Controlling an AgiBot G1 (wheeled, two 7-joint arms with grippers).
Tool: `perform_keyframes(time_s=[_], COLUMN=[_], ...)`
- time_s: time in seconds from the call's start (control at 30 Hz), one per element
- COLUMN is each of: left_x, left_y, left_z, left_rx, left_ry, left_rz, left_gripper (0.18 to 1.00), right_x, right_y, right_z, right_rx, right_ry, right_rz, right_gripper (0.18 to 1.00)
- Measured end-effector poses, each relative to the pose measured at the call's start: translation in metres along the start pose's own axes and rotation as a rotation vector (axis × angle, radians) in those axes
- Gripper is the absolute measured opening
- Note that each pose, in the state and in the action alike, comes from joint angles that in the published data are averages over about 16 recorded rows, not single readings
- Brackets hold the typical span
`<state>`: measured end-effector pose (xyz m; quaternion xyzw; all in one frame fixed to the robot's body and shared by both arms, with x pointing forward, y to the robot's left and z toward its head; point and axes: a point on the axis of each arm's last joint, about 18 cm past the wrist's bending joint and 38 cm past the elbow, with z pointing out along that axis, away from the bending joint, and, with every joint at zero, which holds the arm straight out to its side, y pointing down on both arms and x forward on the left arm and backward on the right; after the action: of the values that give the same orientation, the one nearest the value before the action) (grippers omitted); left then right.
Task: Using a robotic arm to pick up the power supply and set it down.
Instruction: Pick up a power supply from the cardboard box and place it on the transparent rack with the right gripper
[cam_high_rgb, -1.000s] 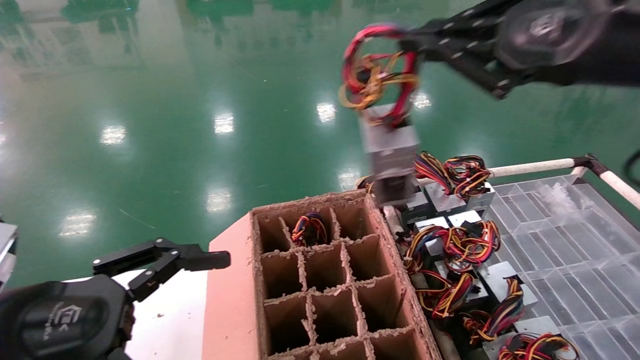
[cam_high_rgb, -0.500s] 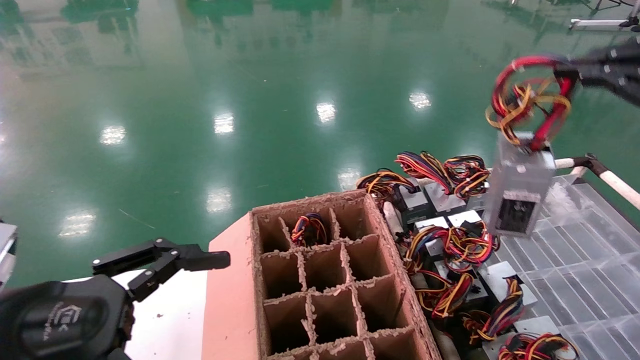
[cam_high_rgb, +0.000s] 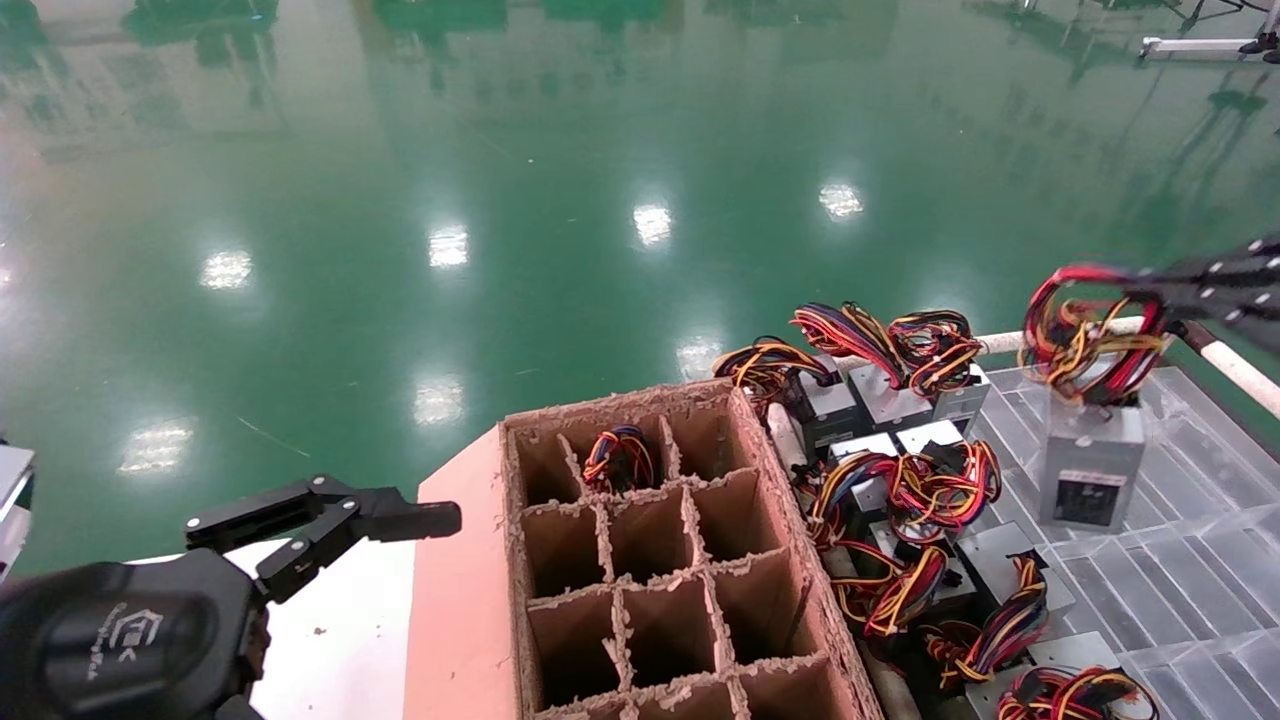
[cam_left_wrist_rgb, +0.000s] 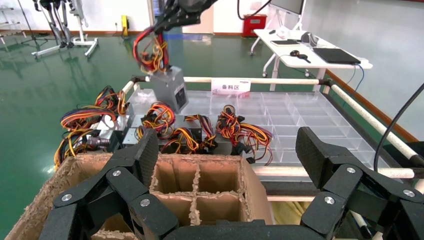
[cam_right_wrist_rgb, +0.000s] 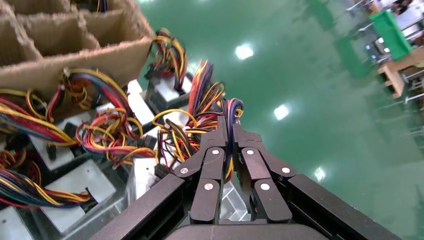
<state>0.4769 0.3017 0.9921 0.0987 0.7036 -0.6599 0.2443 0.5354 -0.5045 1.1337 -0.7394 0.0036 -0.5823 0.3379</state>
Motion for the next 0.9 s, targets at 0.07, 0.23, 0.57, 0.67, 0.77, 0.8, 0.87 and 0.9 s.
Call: perform_keyframes(time_s=[0.07, 0.23, 0.57, 0.67, 0.77, 0.8, 0.87, 0.9], left_x=[0.000, 0.000, 0.000, 0.000, 0.000, 0.000, 0.000, 0.000], left_y=[0.000, 0.000, 0.000, 0.000, 0.000, 0.000, 0.000, 0.000], left_z=[0.000, 0.000, 0.000, 0.000, 0.000, 0.000, 0.000, 0.000], left_rx=[0.000, 0.000, 0.000, 0.000, 0.000, 0.000, 0.000, 0.000], left_ry=[0.000, 0.000, 0.000, 0.000, 0.000, 0.000, 0.000, 0.000], left_rz=[0.000, 0.000, 0.000, 0.000, 0.000, 0.000, 0.000, 0.000], left_gripper=[1.001, 1.001, 1.001, 1.001, 1.001, 1.001, 1.001, 1.001], right_x=[-0.002, -0.005, -0.006, -0.006, -0.007, -0.008, -0.009, -0.010], right_y=[0.003, 0.008, 0.018, 0.024, 0.032, 0.035, 0.041, 0.044], right_z=[0.009, 0.032, 0.074, 0.084, 0.094, 0.097, 0.103, 0.105], right_rx=[-0.011, -0.028, -0.043, -0.056, -0.074, -0.080, -0.093, -0.099], right_ry=[-0.011, -0.027, 0.011, 0.040, 0.070, 0.079, 0.095, 0.103], right_rz=[-0.003, -0.011, 0.000, 0.015, 0.035, 0.042, 0.058, 0.066], right_gripper=[0.194, 0.194, 0.194, 0.194, 0.193, 0.193, 0.193, 0.193])
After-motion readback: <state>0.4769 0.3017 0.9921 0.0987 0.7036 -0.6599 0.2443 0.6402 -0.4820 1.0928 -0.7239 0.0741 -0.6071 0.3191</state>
